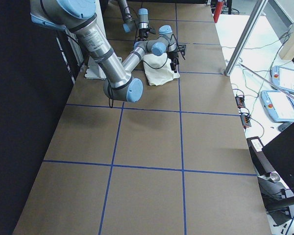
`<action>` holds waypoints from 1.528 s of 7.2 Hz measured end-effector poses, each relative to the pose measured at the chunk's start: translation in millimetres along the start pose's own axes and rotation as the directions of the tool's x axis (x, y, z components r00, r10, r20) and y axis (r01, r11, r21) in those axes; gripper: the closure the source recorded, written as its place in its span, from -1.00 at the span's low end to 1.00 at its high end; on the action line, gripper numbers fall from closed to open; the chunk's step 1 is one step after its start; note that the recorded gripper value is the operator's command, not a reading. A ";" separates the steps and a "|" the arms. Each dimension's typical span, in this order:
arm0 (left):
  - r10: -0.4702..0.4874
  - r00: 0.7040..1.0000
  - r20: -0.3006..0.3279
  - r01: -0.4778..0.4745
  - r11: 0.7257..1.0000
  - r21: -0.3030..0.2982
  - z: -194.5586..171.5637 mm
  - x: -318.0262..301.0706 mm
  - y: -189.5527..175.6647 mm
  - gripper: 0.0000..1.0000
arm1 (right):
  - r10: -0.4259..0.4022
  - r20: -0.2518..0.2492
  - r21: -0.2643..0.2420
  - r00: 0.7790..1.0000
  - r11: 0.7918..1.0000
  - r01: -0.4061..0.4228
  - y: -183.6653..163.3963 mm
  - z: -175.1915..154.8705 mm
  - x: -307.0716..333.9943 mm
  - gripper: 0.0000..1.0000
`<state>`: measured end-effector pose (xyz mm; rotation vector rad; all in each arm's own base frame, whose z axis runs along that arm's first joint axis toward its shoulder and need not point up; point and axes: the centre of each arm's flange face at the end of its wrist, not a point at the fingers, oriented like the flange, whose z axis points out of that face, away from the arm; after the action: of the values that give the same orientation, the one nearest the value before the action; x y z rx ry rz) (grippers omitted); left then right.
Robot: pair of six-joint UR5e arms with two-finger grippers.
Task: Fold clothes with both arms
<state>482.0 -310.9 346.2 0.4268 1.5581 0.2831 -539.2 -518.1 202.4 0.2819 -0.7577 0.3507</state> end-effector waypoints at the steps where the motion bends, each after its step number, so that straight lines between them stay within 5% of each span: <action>1: -0.066 0.998 -0.022 0.066 0.998 -0.005 2.0 9.7 -3.1 -0.30 | 0.000 0.001 0.000 1.000 1.000 0.000 -0.5 -0.5 -0.3 -1.00; 5: -0.252 0.968 -0.019 0.252 0.967 0.021 14.0 12.6 -8.0 -0.30 | -0.001 0.002 -0.001 1.000 1.000 0.001 -0.1 -0.3 -0.1 -1.00; 9: -0.291 0.956 0.031 0.290 0.956 0.038 39.8 -12.4 -5.7 -0.34 | -0.001 0.002 -0.001 1.000 1.000 0.001 -0.6 -0.3 0.2 -1.00; 11: -0.293 0.956 0.030 0.291 0.956 0.036 40.2 -12.2 -5.3 -0.52 | -0.001 0.002 -0.001 1.000 1.000 0.001 -0.7 -0.3 0.2 -1.00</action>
<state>521.5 -324.4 353.4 0.2194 1.5686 0.0217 -538.6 -518.6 202.2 0.2811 -0.7597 0.3493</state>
